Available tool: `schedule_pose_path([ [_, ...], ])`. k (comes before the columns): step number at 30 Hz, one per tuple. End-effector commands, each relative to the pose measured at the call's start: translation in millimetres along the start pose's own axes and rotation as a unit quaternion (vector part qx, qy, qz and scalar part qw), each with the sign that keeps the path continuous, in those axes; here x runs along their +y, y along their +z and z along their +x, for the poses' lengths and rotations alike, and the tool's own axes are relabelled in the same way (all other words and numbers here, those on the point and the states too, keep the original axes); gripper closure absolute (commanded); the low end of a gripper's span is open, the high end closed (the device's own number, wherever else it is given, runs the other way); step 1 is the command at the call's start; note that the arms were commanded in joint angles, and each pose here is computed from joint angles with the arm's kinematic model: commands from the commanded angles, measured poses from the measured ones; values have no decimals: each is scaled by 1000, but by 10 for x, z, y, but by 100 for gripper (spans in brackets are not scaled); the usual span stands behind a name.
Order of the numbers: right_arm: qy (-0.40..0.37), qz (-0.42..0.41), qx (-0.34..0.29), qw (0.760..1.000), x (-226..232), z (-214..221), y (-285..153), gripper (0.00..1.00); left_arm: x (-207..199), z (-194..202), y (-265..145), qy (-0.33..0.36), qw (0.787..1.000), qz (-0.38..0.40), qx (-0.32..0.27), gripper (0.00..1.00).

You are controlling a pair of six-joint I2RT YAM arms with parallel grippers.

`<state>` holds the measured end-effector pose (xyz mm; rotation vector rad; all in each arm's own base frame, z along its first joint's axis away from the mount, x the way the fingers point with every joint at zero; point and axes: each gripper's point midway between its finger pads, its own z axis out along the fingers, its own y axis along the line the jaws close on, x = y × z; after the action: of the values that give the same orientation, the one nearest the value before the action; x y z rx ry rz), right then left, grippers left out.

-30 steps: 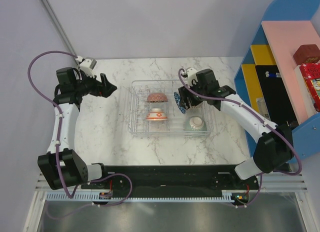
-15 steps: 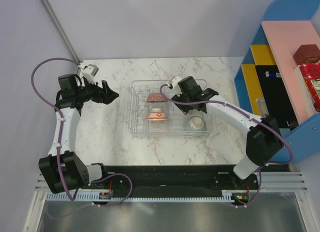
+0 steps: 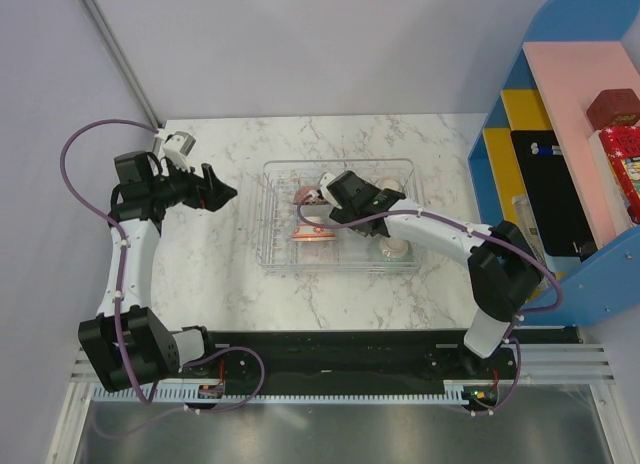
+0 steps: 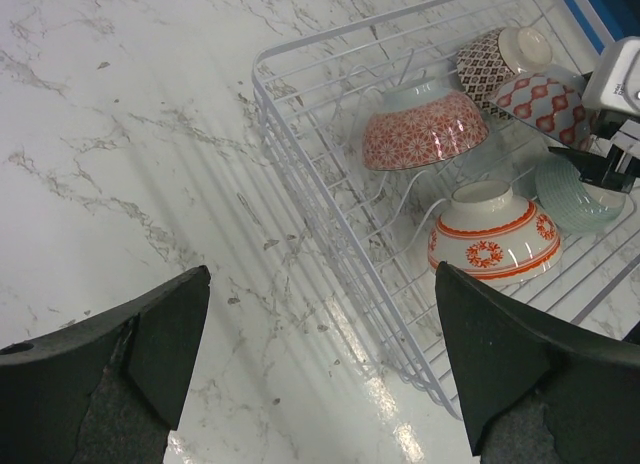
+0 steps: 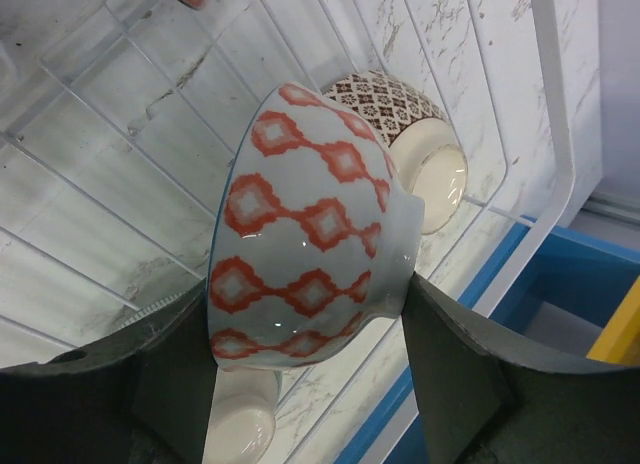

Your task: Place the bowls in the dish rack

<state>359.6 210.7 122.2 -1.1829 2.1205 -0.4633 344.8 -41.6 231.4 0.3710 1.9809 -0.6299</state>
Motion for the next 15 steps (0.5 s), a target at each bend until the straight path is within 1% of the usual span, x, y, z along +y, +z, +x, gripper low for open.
schedule_pose_path([
  [1, -22, 83, -6, 996, -275, -140, -5, 100, -45, -97, -35, 27, 999, 15, -21, 0],
  [15, -81, 58, 7, 995, 129, -124, 163, 100, -50, -91, -40, 27, 999, 16, -24, 0],
])
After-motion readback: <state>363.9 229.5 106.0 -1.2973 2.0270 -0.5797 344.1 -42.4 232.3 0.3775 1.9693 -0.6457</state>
